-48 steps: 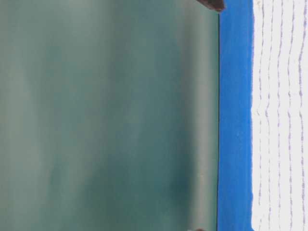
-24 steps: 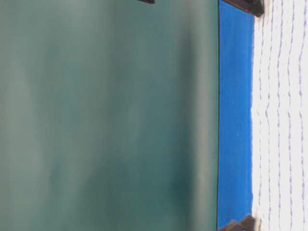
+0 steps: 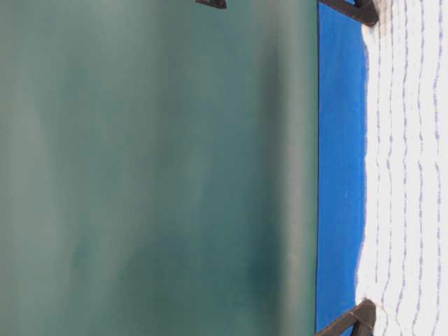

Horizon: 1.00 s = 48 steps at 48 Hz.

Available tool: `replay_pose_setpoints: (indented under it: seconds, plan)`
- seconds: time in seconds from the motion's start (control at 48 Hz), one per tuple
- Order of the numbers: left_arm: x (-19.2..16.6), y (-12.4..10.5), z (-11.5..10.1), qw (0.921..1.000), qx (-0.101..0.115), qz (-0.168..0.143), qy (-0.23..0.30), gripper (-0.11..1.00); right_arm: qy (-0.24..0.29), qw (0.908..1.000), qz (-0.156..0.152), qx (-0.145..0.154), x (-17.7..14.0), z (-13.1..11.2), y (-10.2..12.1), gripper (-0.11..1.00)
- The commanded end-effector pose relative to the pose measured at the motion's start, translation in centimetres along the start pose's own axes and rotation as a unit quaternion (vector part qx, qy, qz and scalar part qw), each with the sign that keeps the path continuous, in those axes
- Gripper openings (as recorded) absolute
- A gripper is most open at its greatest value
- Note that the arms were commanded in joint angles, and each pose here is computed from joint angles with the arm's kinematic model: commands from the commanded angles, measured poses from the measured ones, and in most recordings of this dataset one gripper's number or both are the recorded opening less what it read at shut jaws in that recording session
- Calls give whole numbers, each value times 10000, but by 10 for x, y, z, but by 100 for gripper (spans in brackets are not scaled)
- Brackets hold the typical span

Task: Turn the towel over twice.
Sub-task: 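Grasp the striped towel's top left and right corners with both grippers, then lift the towel corners and pull them away from the table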

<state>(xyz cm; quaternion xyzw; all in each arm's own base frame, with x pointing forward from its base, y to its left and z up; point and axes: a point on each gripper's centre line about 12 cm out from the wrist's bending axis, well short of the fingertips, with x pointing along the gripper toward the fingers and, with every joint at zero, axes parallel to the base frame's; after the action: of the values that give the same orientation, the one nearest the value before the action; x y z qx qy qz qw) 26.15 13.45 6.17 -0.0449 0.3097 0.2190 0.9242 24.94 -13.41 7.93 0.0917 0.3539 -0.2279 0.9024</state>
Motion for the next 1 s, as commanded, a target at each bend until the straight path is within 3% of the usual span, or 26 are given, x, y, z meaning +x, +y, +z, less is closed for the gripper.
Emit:
replay_pose_setpoints:
  seconds: [0.0,0.333,0.479,0.646,0.979]
  plan:
    - [-2,2,7,9999,-30,30,-98,2,-107,9999,-13,17,0,7,-1,2]
    - [-24,28,55,9979,-188,354,-506,2,-458,9979,-397,247,-12,37,-31,2]
    - [-38,42,80,9950,-4,571,-813,2,-655,9955,-626,280,-22,57,-49,2]
    - [-56,59,114,9869,271,873,-1330,2,-1000,9907,-902,191,-39,85,-68,2]
    - [-90,86,169,9656,247,1339,-2218,2,-1453,9815,-1224,-233,-84,156,-87,2]
